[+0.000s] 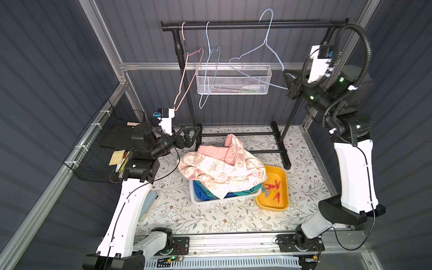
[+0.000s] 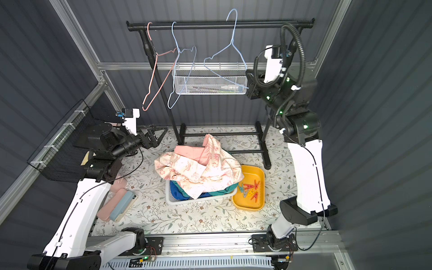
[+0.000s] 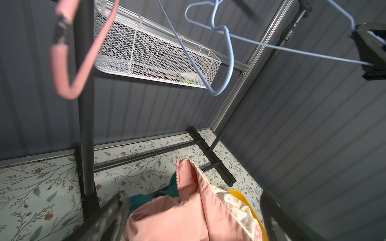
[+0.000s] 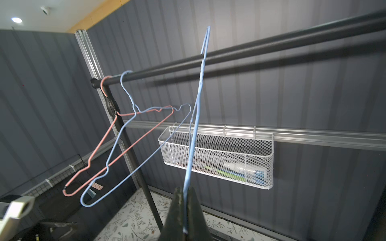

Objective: Remove the clothespins securing jackets to the hanger
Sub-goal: Place the hanger at the clothesline.

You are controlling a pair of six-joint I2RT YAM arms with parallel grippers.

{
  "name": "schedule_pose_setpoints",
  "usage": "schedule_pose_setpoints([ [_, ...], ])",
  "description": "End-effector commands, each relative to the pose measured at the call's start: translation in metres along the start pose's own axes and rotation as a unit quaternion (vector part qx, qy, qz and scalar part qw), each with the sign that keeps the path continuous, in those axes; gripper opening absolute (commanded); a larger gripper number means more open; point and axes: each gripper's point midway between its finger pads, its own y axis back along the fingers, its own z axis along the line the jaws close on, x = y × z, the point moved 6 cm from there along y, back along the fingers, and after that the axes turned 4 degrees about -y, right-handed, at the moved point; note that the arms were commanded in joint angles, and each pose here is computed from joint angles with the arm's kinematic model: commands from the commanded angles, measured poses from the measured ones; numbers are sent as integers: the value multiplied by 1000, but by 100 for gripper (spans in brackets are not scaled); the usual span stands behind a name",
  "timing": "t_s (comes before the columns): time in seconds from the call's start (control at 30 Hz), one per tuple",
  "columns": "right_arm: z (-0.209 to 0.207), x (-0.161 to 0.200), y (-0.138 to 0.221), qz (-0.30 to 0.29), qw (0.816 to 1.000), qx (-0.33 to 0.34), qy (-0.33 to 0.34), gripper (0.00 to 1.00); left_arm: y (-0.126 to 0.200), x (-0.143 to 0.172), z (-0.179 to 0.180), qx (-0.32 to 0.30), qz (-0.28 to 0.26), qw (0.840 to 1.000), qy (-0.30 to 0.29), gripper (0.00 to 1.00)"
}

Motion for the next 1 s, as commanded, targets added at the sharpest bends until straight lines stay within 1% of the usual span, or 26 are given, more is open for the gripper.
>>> schedule_pose_setpoints([
  [0.0,10,-10,3,-28,997,31,62,0,2,8,1,-6,11,1000,-11,99],
  [0.37,47,30,-13,17,994,26,101,0,-8,20,12,-18,26,999,-9,99],
  [0.4,48,32,-13,21,994,28,100,7,-9,20,15,-24,26,999,-8,99],
  [0.43,48,34,-14,22,995,28,97,19,-10,21,18,-35,28,999,-5,99],
  [0.53,45,39,-13,32,995,37,88,62,-8,24,31,-93,33,995,1,99],
  [0.57,42,43,-11,39,995,46,82,70,-8,26,35,-107,36,994,5,99],
  [0.6,38,49,-8,51,994,60,75,81,-8,30,40,-124,42,991,12,99],
  [0.63,33,58,-3,63,993,75,63,88,-9,36,47,-144,53,988,19,99],
  [0.7,25,81,8,81,992,87,43,97,-12,53,58,-166,80,982,38,99],
  [0.73,20,96,15,92,991,93,29,99,-14,63,62,-169,91,980,49,99],
  [0.8,10,123,31,121,986,112,-4,99,-19,80,67,-166,108,978,68,99],
  [0.87,0,155,44,161,977,133,-39,99,-25,96,73,-158,123,976,82,99],
  [0.9,-5,171,51,181,971,143,-58,99,-29,106,77,-158,134,974,88,99],
  [0.93,-9,188,56,201,965,148,-76,99,-33,115,78,-144,147,974,93,99],
  [0.97,-13,209,56,228,957,154,-92,99,-35,125,81,-142,164,972,88,99],
])
